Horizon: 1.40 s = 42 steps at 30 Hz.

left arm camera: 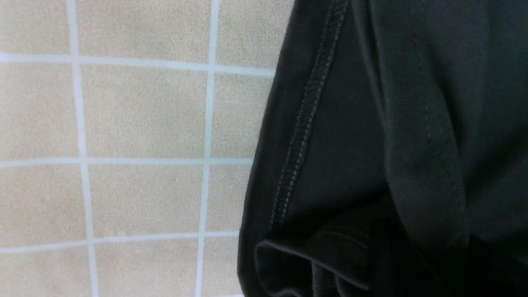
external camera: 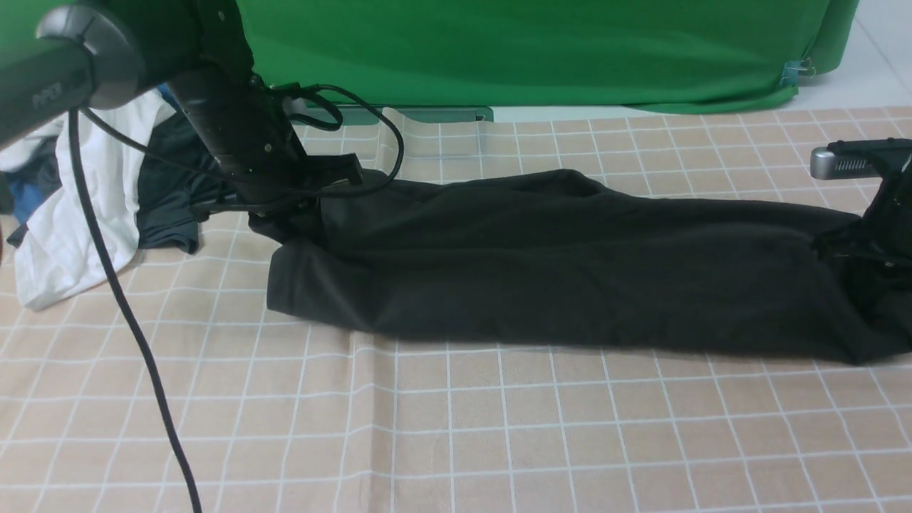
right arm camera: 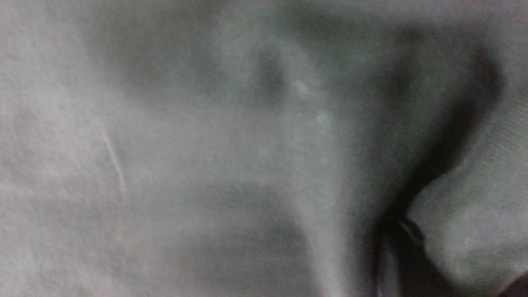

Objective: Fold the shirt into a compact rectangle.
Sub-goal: 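Pull the folded dark garment lengthwise by its ends to straighten it flat on the table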

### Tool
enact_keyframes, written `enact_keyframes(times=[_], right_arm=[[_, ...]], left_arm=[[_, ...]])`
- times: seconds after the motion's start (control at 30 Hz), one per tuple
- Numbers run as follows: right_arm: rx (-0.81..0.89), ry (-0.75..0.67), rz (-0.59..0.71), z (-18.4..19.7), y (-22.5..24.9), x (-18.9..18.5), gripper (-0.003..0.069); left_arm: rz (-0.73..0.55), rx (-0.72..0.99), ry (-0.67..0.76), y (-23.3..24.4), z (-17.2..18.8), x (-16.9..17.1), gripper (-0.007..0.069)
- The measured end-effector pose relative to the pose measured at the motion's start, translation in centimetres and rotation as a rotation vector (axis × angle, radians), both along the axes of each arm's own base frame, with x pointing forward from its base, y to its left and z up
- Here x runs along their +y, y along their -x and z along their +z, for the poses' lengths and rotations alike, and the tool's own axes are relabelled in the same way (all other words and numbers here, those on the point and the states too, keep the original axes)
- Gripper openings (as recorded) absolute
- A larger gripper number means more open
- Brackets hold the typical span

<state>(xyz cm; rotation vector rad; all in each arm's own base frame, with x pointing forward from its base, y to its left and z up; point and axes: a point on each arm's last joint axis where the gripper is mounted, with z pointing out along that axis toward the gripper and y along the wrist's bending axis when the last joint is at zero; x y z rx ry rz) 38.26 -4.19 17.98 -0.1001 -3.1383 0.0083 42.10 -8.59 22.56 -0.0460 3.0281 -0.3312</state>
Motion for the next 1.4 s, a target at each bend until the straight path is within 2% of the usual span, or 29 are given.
enact_keyframes(times=[0.13,0.33,0.43,0.47,0.5,0.53,0.67,0.77,1.0,1.23,1.4], right_arm=[[0.004,0.0,0.0,0.3,0.2,0.0,0.0049],[-0.036,0.101,-0.027,0.6,-0.1,-0.9,0.0049],[-0.058,0.133,-0.04,0.6,-0.3,-1.3,0.0084],[-0.07,0.137,-0.048,0.6,-0.4,-1.5,0.0123],[-0.079,0.141,-0.063,0.5,-0.5,-1.7,0.0193],[-0.082,0.141,-0.067,0.4,-0.5,-1.8,0.0222],[-0.095,0.143,-0.129,0.4,-0.5,-2.9,0.0556],[-0.095,0.144,-0.163,0.4,-0.3,-4.0,0.0626],[-0.074,0.143,-0.23,-0.7,0.1,-6.3,0.0603],[-0.034,0.106,-0.244,-2.4,-0.3,-6.4,0.0601],[-0.037,0.098,-0.229,-2.4,-0.5,-6.4,0.0544]], left_arm=[[0.001,-0.012,-0.028,0.1,0.4,0.6,0.0031],[0.074,-0.023,0.056,-0.9,-0.5,1.8,0.0031],[0.072,-0.018,0.059,-1.2,-1.3,1.6,0.0031],[0.074,-0.019,0.063,-1.3,-1.6,1.6,0.0031],[0.076,-0.017,0.065,-1.4,-2.0,1.6,0.0031],[0.077,-0.015,0.065,-1.5,-2.2,1.6,0.0031],[0.079,-0.015,0.065,-1.7,-2.7,1.5,0.0031],[0.073,-0.017,0.064,-1.7,-2.7,1.5,0.0031],[0.063,-0.02,0.063,-1.7,-2.7,1.5,0.0031],[0.056,-0.026,0.062,-1.7,-2.7,1.5,0.0031],[0.051,-0.027,0.062,-1.7,-2.7,1.5,0.0032]])
